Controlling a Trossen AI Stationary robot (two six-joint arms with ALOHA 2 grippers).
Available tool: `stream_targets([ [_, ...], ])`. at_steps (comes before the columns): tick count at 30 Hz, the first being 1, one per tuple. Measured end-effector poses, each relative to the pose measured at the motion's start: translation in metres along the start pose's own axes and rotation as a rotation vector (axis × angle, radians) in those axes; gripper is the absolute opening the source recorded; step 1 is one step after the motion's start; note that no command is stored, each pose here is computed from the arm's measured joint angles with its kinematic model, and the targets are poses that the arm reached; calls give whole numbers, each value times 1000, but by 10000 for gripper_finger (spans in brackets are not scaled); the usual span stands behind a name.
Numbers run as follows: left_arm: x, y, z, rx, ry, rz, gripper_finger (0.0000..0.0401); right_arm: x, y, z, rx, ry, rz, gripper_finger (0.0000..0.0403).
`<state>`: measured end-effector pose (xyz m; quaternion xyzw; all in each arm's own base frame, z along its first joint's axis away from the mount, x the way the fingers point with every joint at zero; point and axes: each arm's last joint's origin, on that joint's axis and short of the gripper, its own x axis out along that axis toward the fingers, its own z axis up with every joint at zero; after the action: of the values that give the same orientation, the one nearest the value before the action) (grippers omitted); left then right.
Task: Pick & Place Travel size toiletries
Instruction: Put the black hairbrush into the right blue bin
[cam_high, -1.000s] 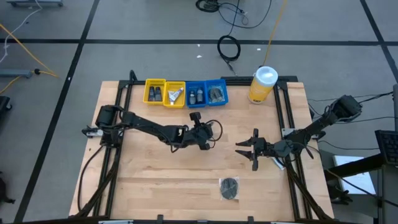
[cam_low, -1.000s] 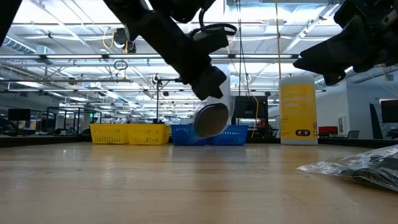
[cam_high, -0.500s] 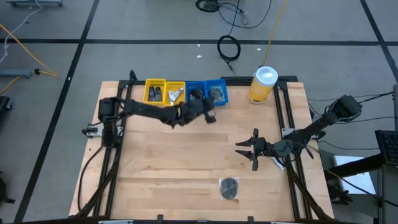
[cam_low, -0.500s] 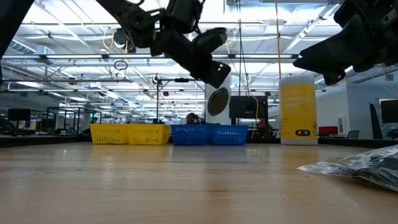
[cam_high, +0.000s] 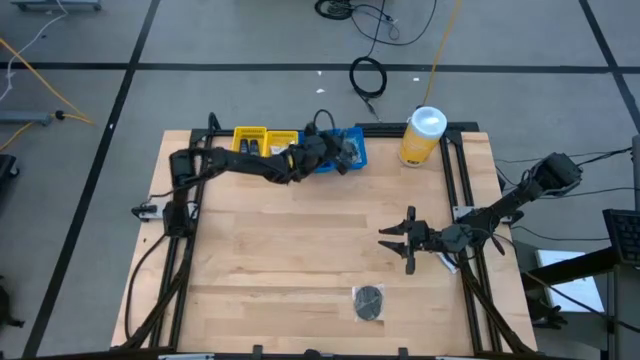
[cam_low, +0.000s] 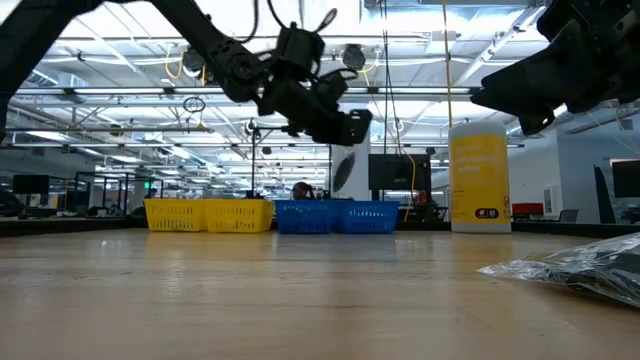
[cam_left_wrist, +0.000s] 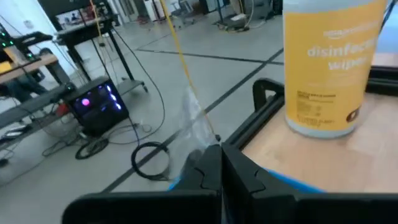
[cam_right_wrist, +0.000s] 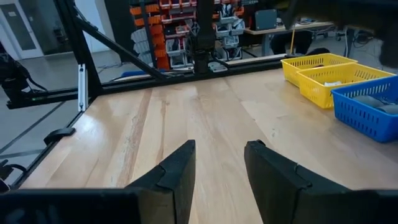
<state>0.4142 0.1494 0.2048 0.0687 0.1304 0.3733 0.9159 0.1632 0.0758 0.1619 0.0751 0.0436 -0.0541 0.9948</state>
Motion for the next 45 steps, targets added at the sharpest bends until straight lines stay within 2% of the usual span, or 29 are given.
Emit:
stream_targets([
  [6,21,-10,-4,-18,80,70,1,0,0,0,-10,-1,1,130],
  [13,34,-16,4,-78,104,60,3,0,0,0,-11,0,1,130],
  [16,38,-10,-5,-59,174,86,1,0,0,0,-11,0,1,130],
  [18,40,-5,-11,-90,219,99,4,0,0,0,-11,0,1,130],
  [24,45,7,-16,-153,241,129,19,0,0,0,-14,0,1,130],
  [28,47,9,-16,-184,239,109,39,0,0,0,-18,0,1,130],
  [36,44,3,-9,-124,231,107,80,0,0,0,-18,0,1,130],
  [38,44,0,-2,-142,215,72,81,0,0,0,-19,0,1,130],
  [41,47,-6,-1,-173,195,-39,81,0,0,0,-19,0,1,130],
  [45,47,-7,-8,-155,226,-47,81,0,0,0,-18,0,1,130],
])
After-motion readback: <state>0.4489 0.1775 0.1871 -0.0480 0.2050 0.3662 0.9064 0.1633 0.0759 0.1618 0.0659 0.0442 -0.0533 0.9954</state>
